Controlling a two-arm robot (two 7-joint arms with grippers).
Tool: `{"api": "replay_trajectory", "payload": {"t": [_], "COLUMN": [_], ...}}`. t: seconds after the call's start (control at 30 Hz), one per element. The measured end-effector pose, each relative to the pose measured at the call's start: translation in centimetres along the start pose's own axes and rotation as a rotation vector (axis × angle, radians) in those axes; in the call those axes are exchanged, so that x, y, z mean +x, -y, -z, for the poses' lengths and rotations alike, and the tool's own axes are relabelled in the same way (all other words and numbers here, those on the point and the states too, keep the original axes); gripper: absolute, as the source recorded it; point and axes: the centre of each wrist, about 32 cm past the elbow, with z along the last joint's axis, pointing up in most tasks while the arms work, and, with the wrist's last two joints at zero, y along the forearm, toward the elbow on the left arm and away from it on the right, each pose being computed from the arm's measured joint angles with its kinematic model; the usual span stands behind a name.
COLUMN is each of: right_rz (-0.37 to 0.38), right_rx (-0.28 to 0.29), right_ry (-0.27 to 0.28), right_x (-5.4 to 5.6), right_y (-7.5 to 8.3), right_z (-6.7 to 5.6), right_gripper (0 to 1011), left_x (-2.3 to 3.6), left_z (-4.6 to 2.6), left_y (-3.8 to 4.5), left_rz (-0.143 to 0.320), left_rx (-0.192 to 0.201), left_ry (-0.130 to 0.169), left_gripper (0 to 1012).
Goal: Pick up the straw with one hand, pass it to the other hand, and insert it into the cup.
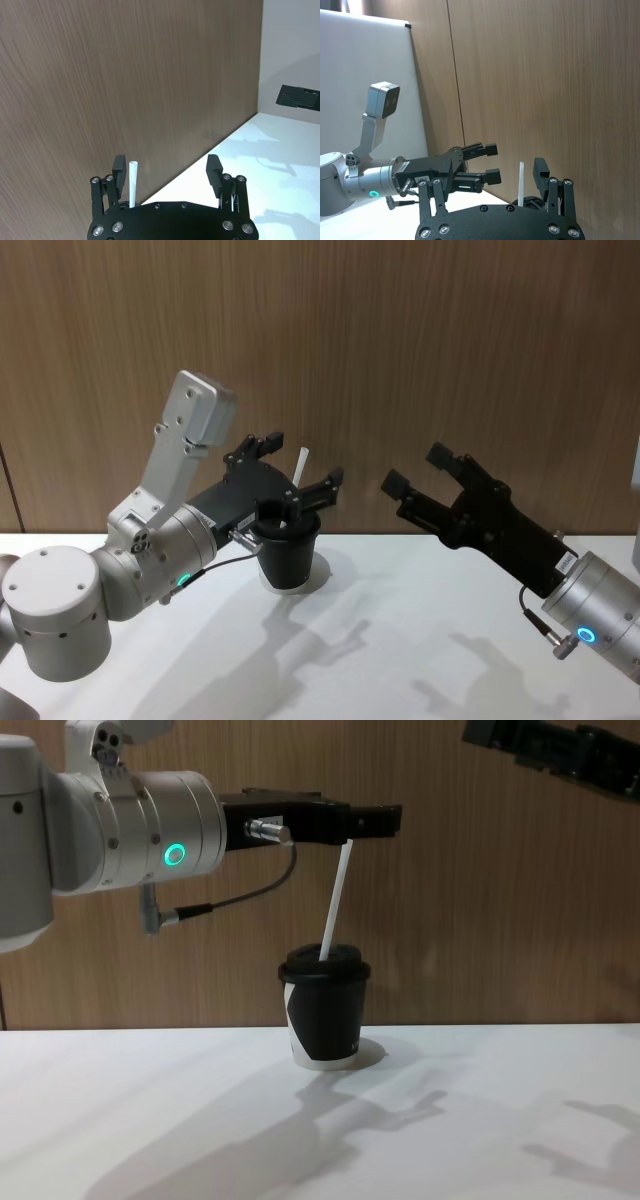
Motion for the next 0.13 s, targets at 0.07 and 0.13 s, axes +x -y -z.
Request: {"api": "replay_trajectory", "payload": {"t": [0.07,0.13], "right_rz": [0.001,0.002], "right_rx": [0.000,-0.001], "right_ry": [0.000,0.000], "right_x": [-0.01,-0.02], "right_y": [-0.01,-0.01], "right_z": [0.01,0.02], "right_gripper": [1001,1001], "left_x": [0.00,-0.01], "left_z": [0.00,0.00], "left_y": [0.00,0.00], "left_rz": [0.000,0.001], "left_rx": [0.000,-0.001], "left_ry": [0.000,0.000], "left_gripper": [1000,1000]}}
